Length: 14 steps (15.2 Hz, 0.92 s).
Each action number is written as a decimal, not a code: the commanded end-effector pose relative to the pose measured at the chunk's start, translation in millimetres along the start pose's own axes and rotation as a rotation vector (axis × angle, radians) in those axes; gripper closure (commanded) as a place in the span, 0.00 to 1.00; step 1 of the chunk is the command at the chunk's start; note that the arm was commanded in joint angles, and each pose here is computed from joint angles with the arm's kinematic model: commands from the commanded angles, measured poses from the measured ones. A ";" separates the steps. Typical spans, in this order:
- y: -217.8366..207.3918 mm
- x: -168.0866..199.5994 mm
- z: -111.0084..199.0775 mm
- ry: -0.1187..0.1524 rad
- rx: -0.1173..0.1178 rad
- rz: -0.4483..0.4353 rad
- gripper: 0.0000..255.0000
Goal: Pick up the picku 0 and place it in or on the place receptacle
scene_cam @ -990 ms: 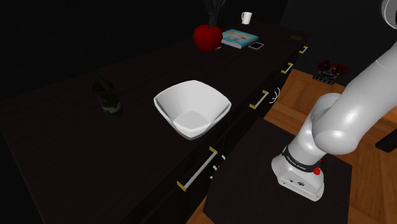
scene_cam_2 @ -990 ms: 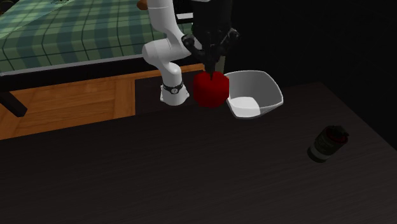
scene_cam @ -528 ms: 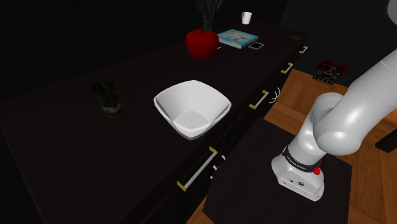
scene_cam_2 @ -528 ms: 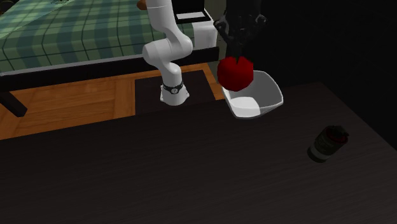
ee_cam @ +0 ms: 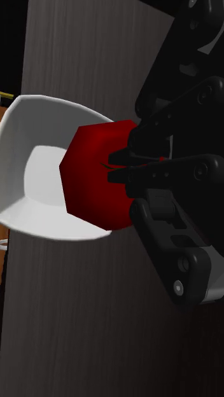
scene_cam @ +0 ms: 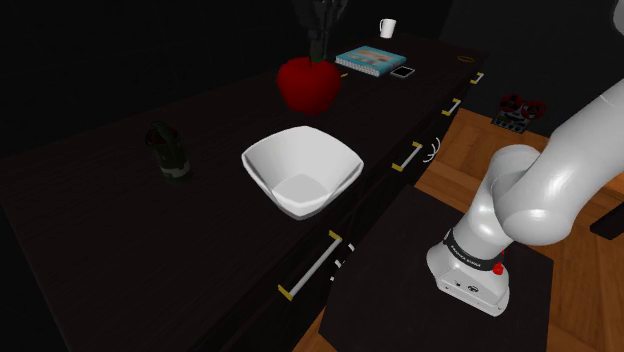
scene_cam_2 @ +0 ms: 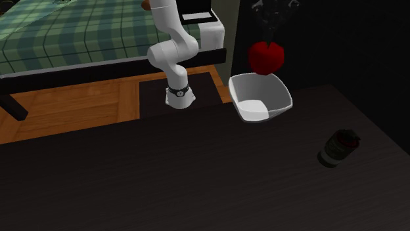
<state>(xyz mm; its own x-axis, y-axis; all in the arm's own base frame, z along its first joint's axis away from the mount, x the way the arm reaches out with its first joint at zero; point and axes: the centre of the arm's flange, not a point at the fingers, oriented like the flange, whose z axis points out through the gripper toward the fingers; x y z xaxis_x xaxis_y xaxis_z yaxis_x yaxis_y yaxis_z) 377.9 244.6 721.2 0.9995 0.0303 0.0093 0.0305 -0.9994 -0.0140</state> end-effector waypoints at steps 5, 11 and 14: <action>-19.5 -8.0 26.1 0.000 0.001 0.002 1.00; -19.1 -8.3 57.8 0.000 0.001 0.002 1.00; -18.8 -8.4 73.6 0.000 0.001 0.002 1.00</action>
<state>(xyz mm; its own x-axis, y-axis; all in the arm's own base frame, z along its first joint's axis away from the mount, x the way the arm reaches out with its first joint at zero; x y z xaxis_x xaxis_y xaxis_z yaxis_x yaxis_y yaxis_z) 369.6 264.0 653.3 0.9996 0.0281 0.0082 0.0282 -0.9995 -0.0141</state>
